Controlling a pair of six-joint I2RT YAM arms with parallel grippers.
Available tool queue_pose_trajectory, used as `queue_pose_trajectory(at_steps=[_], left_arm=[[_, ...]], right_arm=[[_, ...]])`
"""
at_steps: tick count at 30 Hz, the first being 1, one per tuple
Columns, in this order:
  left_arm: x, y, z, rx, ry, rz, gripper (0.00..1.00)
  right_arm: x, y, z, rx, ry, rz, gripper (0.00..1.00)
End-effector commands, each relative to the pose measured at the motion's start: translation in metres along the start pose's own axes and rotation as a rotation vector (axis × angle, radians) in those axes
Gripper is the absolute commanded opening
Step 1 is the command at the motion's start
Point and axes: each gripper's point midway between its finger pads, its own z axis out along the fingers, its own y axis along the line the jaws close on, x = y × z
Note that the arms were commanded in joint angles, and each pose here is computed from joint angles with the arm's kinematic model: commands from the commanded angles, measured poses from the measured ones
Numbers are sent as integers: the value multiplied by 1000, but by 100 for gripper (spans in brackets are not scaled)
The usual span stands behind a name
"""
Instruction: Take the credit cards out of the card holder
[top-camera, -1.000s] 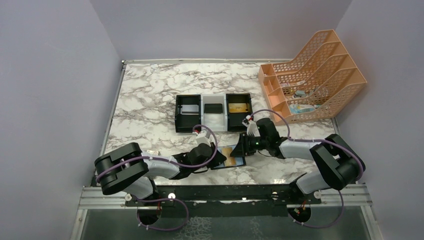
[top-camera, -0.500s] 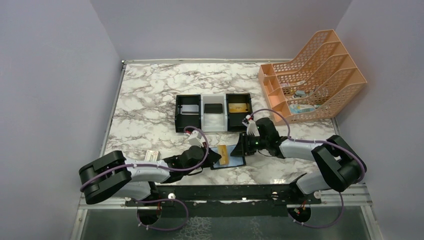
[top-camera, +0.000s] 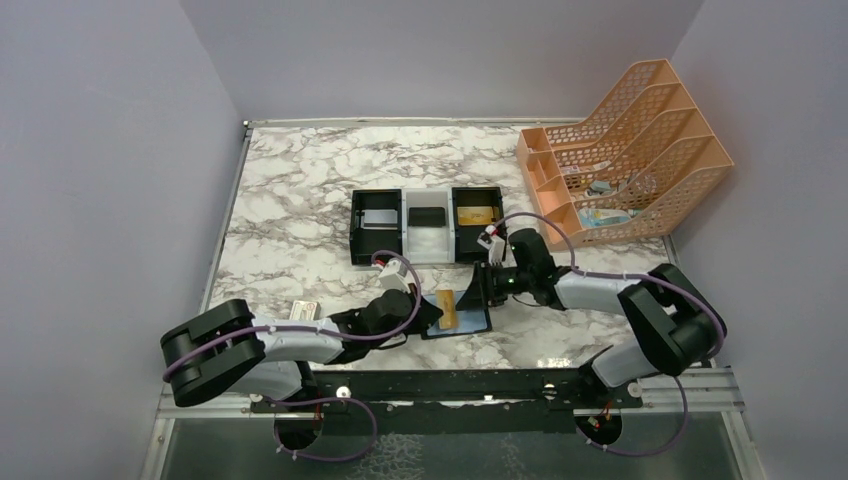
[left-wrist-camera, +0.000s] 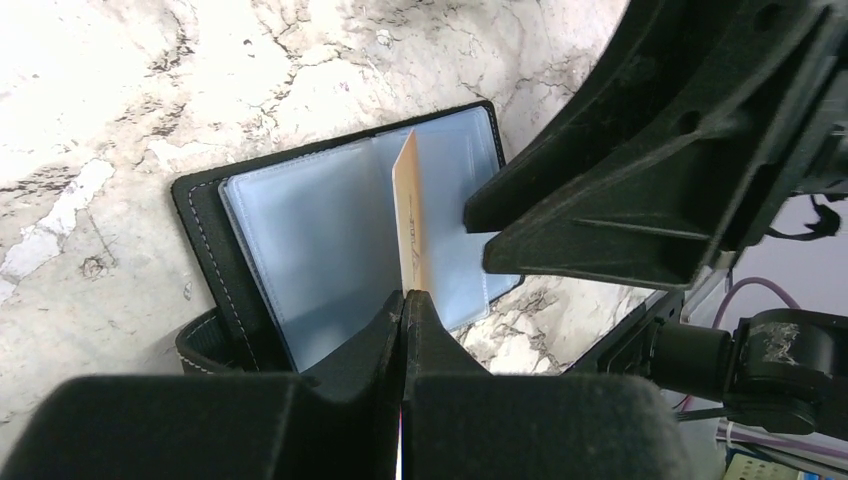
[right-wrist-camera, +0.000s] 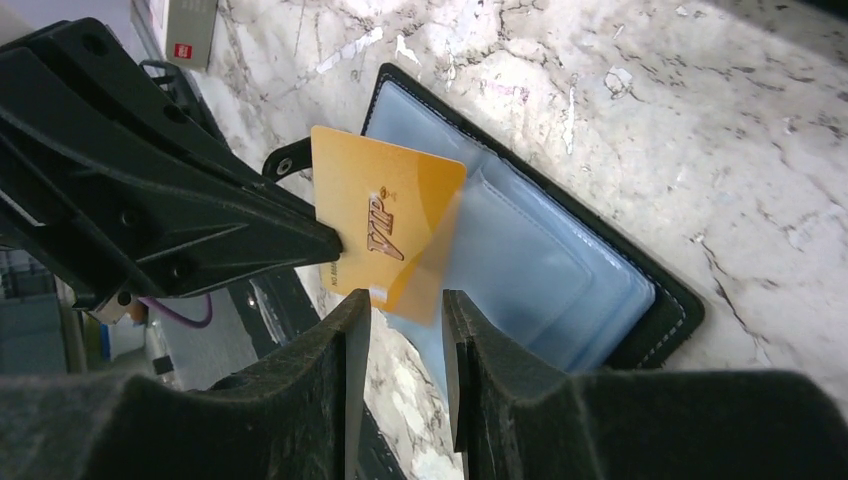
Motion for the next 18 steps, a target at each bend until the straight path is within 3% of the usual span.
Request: queue_pose_trajectory(at_steps=[1,10,18], left_arm=[[-2,0,5,-20,-2,15,2],[3,-15,10,18,40,27,18],[6,-23,15,40,59,44,21]], right_arm=[[3,0,13,-58,44,17,33],[16,-25,21,20,36,83,30],[15,-28,17,54,22,76,29]])
